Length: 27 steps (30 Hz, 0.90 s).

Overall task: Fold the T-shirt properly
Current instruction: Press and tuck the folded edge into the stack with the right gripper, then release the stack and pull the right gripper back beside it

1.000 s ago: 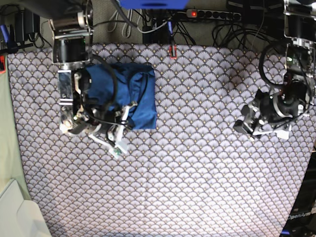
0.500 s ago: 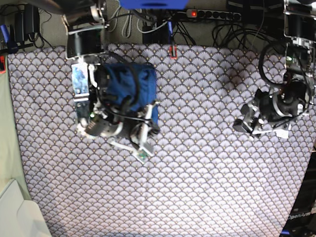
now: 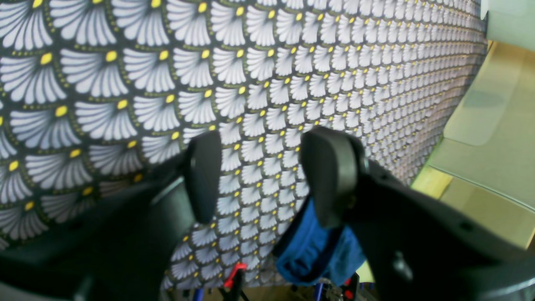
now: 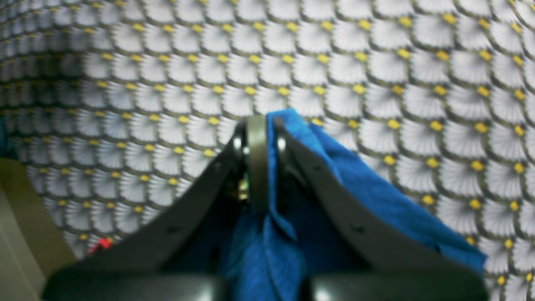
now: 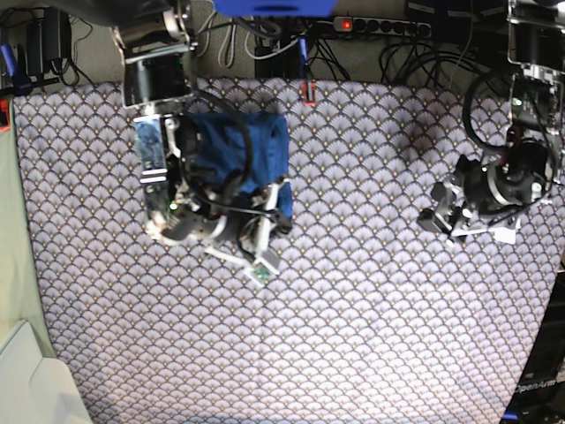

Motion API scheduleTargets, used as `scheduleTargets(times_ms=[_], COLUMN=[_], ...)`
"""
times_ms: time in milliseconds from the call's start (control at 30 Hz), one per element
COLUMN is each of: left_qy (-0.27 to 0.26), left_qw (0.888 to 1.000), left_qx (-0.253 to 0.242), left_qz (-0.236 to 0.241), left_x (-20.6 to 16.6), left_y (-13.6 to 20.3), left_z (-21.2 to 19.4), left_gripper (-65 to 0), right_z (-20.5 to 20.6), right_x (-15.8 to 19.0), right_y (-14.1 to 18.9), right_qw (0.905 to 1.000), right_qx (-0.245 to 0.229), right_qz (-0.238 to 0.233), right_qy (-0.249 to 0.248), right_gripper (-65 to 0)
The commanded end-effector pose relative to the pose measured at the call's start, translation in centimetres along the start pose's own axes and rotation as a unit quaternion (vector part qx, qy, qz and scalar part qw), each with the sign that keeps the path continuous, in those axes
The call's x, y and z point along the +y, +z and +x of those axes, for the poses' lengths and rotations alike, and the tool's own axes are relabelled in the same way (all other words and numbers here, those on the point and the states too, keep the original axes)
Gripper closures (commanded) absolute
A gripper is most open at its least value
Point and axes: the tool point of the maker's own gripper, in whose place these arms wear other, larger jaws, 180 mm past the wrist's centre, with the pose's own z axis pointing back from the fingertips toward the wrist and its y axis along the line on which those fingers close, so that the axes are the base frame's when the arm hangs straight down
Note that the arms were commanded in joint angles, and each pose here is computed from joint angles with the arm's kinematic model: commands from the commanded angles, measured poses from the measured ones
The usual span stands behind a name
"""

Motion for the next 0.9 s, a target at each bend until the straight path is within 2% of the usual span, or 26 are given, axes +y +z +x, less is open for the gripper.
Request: scheduleTargets(times_ms=[0, 167, 300, 400, 500, 567, 633, 700, 833, 867], left_qy=[0.022, 0.021, 0.021, 0.021, 0.016, 0.016, 0.014, 0.017, 0.018, 0.017], left_qw=[0.999, 0.999, 0.999, 0.999, 0.999, 0.997, 0.996, 0.993, 0.992, 0.992], left_qx=[0.021, 0.021, 0.022, 0.022, 0.033, 0.062, 0.08, 0.096, 0.106, 0.107], left_qz=[-0.022, -0.026, -0.026, -0.024, -0.027, -0.032, -0.043, -0.059, -0.071, -0.071], left_x=[-1.4, -1.6, -1.6, -1.5, -1.8, -2.2, -3.1, -4.3, -5.1, -5.1], left_y=[0.7, 0.7, 0.7, 0.7, 0.9, 0.9, 1.0, 0.8, 0.6, 0.5], left_z=[-0.2, -0.2, -0.3, -0.2, -0.6, -1.6, -2.1, -3.0, -3.6, -3.7], left_gripper=[-34.0, -34.0, -34.0, -34.1, -34.1, -34.2, -34.2, -34.2, -34.2, -34.2], right_z=[2.2, 2.5, 3.8, 5.3, 5.0, 4.0, 2.1, 0.4, -2.9, -3.9], right_x=[-0.2, -0.6, 0.1, -0.4, -3.0, -5.4, -7.1, -8.1, -8.2, -7.8], right_y=[0.4, 0.9, 2.7, 4.8, 7.2, 8.7, 9.7, 10.4, 10.9, 10.7], right_qw=[0.9995, 0.9993, 0.9975, 0.9936, 0.9897, 0.9881, 0.987, 0.9852, 0.9839, 0.9846], right_qx=[-0.032, -0.033, -0.051, -0.071, -0.073, -0.074, -0.07, -0.066, -0.046, -0.037], right_qz=[0.0, -0.007, -0.023, -0.05, -0.092, -0.122, -0.143, -0.158, -0.166, -0.162], right_qy=[0.009, 0.015, 0.042, 0.072, 0.082, 0.057, 0.021, -0.007, -0.045, -0.053], right_gripper=[-1.3, -15.3, -28.1, -35.6, -39.6, -37.8, -32.7, -23.5, -0.2, 0.0])
